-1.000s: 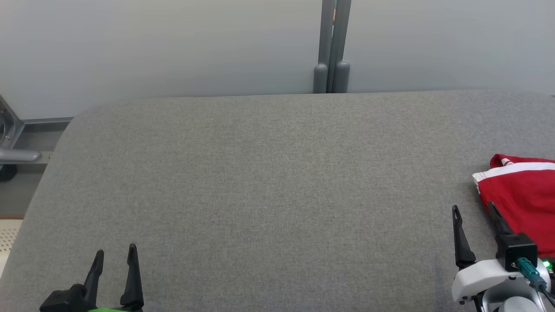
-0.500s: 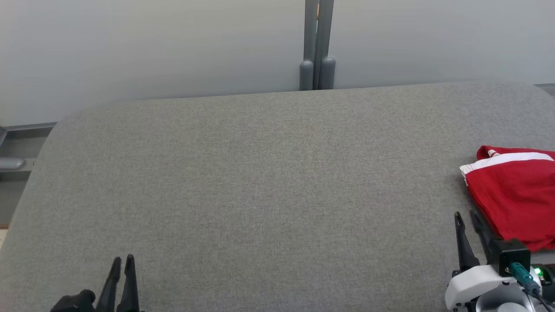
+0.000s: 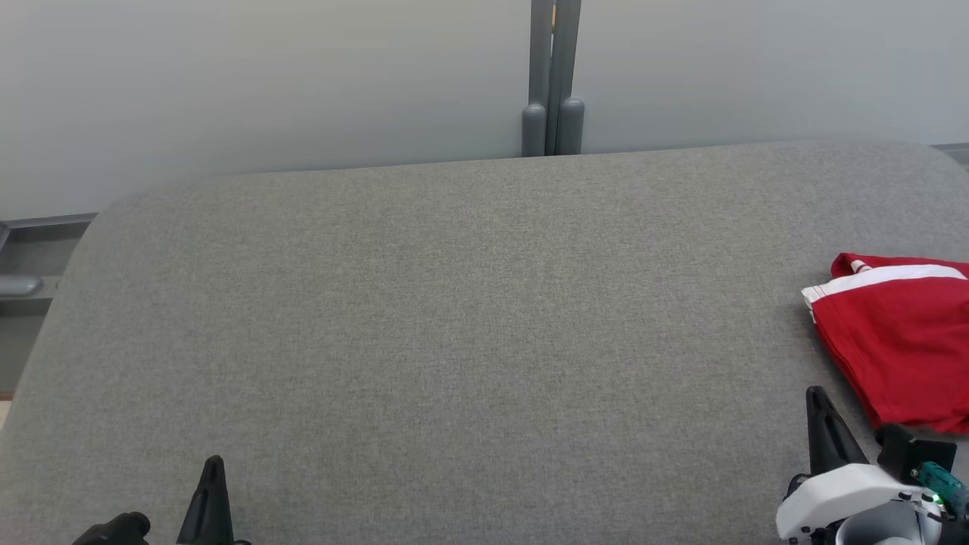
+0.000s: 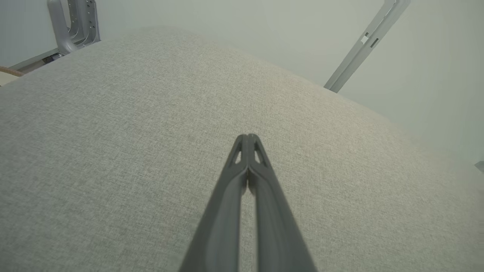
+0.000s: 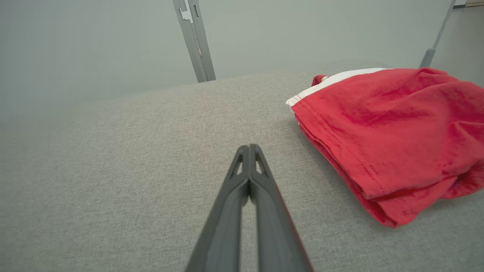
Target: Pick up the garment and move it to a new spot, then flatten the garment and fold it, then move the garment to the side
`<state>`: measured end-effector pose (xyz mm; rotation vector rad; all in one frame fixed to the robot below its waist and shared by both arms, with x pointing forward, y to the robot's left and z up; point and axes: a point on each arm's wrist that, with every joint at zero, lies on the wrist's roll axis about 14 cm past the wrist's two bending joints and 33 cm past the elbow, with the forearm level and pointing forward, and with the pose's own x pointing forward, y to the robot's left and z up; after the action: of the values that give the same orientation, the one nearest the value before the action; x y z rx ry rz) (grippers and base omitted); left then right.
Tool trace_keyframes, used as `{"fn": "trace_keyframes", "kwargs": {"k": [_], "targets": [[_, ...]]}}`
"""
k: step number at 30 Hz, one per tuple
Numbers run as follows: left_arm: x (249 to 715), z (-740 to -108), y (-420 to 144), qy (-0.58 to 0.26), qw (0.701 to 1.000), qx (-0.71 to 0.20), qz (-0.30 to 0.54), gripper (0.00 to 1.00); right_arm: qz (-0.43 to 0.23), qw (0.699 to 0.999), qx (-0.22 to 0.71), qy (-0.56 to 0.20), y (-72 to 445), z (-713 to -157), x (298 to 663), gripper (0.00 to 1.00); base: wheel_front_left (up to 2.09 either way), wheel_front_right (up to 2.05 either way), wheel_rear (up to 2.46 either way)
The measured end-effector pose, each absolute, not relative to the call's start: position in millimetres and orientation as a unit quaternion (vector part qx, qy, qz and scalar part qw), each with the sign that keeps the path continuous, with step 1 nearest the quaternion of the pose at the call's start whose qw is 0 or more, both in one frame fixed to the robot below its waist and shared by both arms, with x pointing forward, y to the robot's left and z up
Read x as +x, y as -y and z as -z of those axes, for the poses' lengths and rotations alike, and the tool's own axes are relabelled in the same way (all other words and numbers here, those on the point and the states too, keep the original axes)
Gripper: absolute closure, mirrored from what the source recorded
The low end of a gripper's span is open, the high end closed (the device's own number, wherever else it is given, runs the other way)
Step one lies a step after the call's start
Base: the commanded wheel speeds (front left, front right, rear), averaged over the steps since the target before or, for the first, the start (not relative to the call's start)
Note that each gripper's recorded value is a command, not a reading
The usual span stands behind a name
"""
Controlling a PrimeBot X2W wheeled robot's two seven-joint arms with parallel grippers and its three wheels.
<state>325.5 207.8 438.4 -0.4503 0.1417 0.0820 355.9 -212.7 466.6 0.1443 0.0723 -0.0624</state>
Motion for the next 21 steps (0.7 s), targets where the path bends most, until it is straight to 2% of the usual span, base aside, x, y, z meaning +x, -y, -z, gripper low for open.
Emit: {"fn": "trace_keyframes", "kwargs": {"k": [21], "targets": [[341,-450,-211,-0.058,0.928,-0.363,-0.061,1.00,0.050,0.965,0.255,-0.026,213,-474,364,1.00,0.00,0.00,0.00]]}}
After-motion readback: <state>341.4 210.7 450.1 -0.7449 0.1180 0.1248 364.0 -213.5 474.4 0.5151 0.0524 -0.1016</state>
